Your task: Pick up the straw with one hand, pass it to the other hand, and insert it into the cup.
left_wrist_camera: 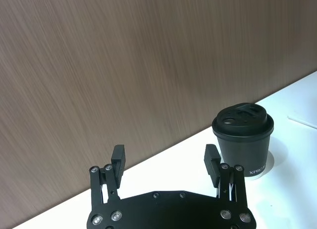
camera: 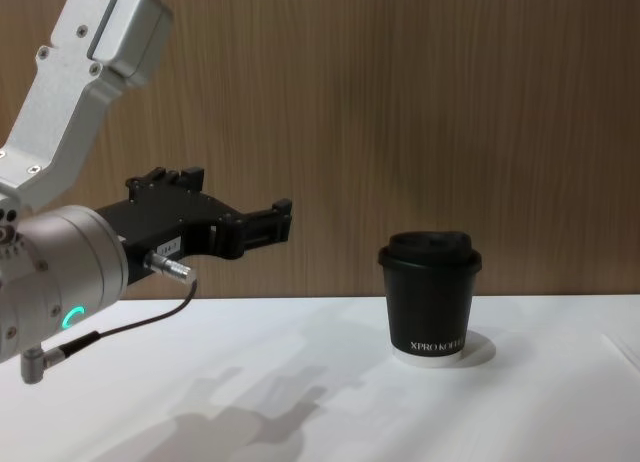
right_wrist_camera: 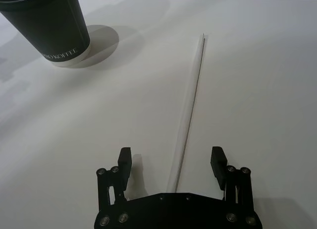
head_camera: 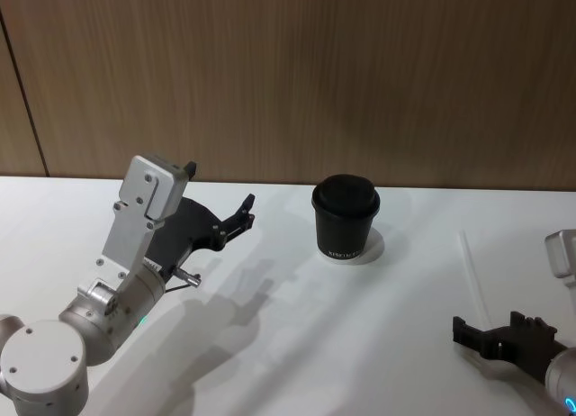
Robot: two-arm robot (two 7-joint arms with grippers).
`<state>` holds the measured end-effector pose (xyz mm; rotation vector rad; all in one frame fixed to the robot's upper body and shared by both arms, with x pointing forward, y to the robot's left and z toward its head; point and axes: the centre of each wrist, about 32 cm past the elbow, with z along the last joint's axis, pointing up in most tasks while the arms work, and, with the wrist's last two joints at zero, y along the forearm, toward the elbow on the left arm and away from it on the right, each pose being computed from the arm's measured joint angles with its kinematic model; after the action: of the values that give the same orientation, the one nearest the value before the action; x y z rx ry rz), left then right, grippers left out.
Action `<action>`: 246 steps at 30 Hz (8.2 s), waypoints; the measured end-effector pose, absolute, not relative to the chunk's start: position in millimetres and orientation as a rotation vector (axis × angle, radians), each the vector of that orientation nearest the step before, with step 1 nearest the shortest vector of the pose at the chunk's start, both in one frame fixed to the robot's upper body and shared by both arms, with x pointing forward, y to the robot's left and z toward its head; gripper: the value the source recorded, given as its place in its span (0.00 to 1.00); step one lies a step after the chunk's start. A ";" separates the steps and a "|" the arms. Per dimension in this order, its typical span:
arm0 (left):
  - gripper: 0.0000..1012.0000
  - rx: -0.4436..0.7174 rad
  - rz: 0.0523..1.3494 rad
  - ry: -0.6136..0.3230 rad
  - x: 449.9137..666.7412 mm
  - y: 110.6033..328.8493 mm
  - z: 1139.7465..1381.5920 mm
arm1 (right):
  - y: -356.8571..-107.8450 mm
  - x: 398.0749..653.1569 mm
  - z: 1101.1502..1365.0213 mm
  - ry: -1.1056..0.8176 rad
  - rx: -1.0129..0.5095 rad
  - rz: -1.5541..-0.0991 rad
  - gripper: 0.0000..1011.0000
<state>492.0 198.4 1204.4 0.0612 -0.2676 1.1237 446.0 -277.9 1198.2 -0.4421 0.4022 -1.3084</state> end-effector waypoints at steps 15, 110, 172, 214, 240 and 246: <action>0.99 0.061 1.124 -0.268 492.0 198.4 1204.4 | -278.1 446.1 1197.7 0.404 -0.442 -1.307 0.99; 0.99 0.061 1.124 -0.268 492.0 198.4 1204.4 | -290.4 438.0 1202.0 0.186 -0.292 -1.276 0.00; 0.99 0.061 1.124 -0.268 492.0 198.4 1204.4 | -322.5 447.2 1285.7 -0.240 -0.006 -0.707 0.00; 0.99 -0.074 0.943 -0.188 488.9 220.8 1238.0 | -313.1 454.2 1296.2 -0.231 -0.001 -0.605 0.00; 0.99 -0.361 0.697 0.116 499.1 234.5 1254.7 | -312.8 454.5 1296.4 -0.230 -0.002 -0.602 0.00; 0.99 -0.410 0.634 0.160 507.4 230.1 1255.7 | -312.8 454.5 1296.5 -0.230 -0.002 -0.602 0.00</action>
<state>507.4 230.1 1255.7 -0.4098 0.1597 0.6344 454.5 -312.8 1296.5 -0.0016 -0.2305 -0.6020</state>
